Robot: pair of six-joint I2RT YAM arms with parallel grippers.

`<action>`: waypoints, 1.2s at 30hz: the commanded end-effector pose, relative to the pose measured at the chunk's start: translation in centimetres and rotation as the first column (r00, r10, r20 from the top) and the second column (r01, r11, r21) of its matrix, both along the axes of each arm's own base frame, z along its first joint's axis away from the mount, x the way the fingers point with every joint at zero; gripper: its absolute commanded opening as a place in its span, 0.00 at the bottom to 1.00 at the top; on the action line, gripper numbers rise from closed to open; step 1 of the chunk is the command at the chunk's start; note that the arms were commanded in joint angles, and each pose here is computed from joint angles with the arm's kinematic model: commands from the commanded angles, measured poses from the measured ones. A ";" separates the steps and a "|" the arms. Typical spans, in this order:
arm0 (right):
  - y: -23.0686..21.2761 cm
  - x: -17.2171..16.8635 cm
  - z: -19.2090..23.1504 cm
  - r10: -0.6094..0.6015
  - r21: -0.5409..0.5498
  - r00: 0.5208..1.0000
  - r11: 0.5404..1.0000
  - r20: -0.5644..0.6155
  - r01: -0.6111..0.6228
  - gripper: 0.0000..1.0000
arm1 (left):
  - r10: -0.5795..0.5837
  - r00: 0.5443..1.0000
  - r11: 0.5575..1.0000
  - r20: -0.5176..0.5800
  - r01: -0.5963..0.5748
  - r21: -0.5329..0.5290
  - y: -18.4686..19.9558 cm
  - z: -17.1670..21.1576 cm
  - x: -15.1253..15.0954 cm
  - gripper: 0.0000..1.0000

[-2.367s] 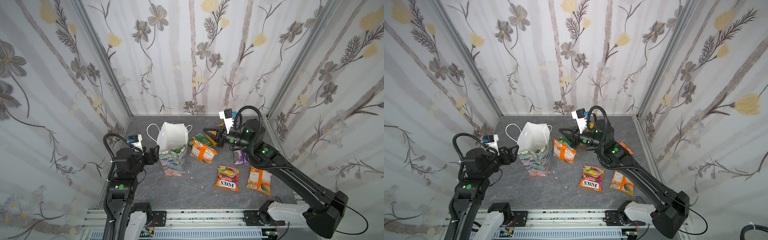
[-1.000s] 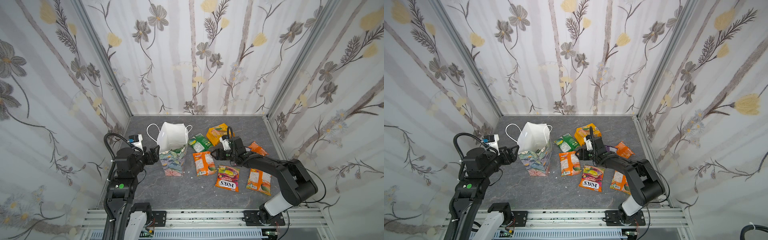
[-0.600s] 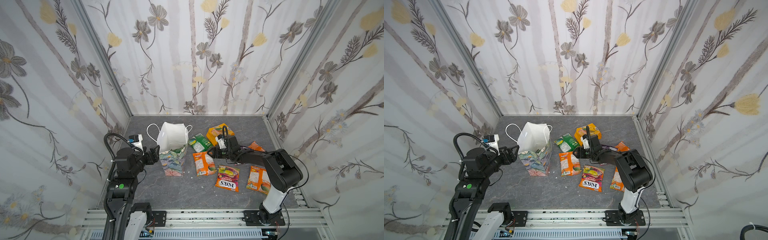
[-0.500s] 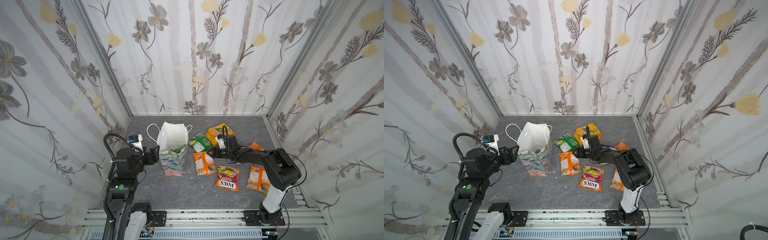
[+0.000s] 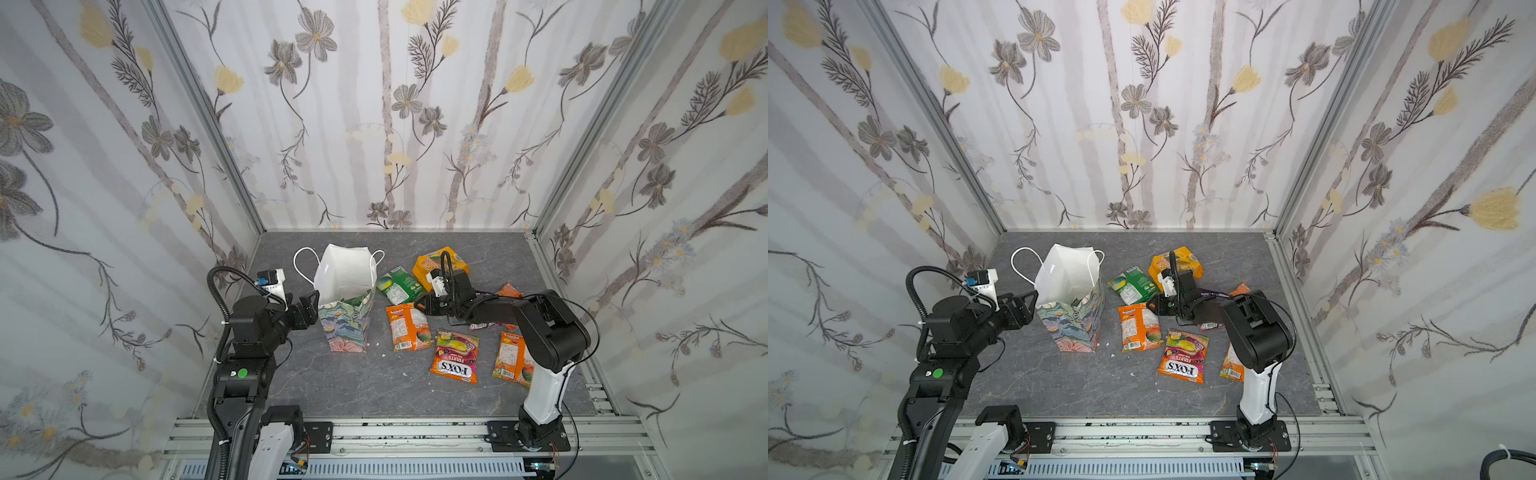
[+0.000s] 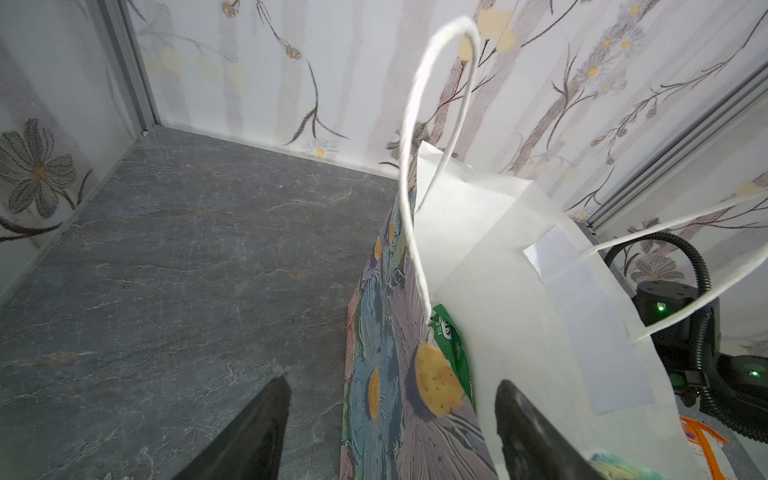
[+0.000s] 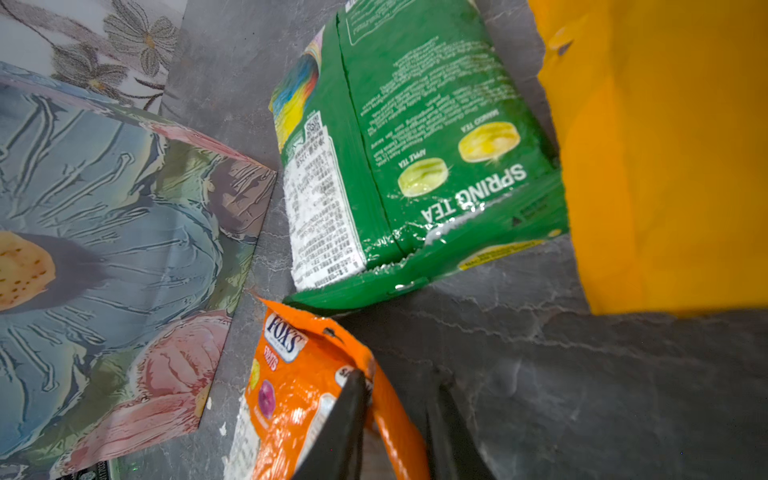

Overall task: Place the snacks into the paper bag
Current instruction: 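Lift the orange FOX'S packet with the right gripper and carry it over the bag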

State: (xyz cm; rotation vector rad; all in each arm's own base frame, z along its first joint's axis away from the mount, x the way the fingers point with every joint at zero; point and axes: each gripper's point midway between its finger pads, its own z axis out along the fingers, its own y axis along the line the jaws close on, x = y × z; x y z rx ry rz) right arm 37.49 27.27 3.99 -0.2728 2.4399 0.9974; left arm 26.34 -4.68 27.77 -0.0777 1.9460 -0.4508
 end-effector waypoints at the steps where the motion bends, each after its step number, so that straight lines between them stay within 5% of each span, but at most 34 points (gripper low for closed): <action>1: 0.5 0.3 1.4 0.009 0.040 0.999 0.999 0.034 -0.010 0.11 | -0.001 1.000 1.000 0.024 0.001 0.002 0.0 0.6 0.1 0.77; 4: 0.5 0.3 2.1 0.008 0.044 0.999 0.999 0.043 -0.010 0.00 | -0.001 1.000 1.000 0.027 0.001 0.003 0.0 0.7 0.1 0.77; 12: 0.2 -0.1 5.3 0.004 0.063 0.996 0.998 0.091 -0.010 0.00 | 0.000 1.000 1.000 0.031 0.000 0.003 0.0 0.8 0.1 0.77; 24: -0.2 -2.0 16.0 0.001 0.112 0.966 0.993 0.258 -0.031 0.00 | -0.005 0.999 1.000 0.031 0.005 0.002 -0.1 0.8 0.1 0.77; 31: -1.7 -2.4 23.1 -0.116 0.040 0.886 0.993 0.449 0.110 0.00 | -0.006 1.000 1.000 0.031 0.006 0.001 -0.1 0.8 0.1 0.77; 36: -0.8 -4.0 28.7 -0.156 0.109 0.828 0.987 0.538 0.114 0.00 | -0.009 1.000 1.000 0.029 0.009 0.000 -0.1 0.8 0.2 0.77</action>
